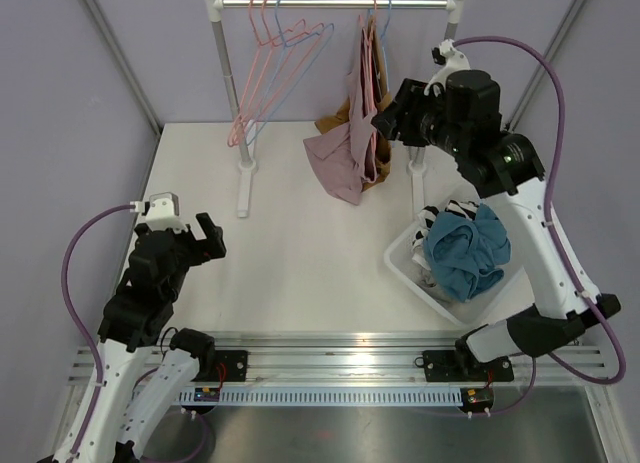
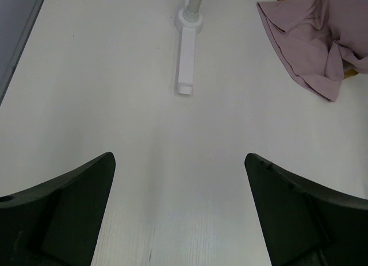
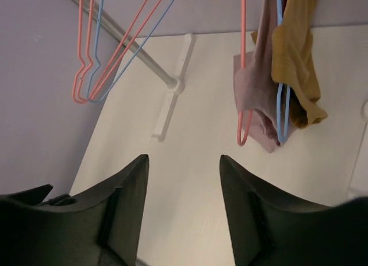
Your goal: Remove the tank top from the hanger
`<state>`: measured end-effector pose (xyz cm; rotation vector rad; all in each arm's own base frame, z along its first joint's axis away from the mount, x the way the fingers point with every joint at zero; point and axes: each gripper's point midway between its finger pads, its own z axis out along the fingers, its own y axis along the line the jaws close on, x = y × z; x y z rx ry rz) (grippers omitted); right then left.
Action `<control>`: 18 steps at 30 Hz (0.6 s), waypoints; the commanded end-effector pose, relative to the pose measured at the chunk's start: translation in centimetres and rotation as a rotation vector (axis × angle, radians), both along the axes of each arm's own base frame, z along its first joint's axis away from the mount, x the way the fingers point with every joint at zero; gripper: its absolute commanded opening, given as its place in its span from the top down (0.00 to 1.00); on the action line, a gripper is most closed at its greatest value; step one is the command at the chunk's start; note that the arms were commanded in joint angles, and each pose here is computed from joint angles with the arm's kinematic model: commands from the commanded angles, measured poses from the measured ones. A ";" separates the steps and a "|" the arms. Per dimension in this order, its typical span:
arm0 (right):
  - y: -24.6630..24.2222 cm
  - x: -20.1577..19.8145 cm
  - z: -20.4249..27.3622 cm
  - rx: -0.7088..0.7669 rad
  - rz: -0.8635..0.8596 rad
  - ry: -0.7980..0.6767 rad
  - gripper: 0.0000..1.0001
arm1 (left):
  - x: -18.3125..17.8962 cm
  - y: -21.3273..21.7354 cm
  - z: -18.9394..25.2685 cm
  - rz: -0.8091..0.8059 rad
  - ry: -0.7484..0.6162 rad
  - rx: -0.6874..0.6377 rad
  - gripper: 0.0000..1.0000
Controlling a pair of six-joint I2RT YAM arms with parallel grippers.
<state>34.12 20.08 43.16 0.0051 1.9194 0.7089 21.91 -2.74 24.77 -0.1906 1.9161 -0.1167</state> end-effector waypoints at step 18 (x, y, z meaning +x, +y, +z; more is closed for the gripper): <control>1.0 15.3 -0.8 -0.399 -0.186 -0.159 0.56 | 0.8 -1.3 1.2 -0.073 -0.039 -0.009 0.01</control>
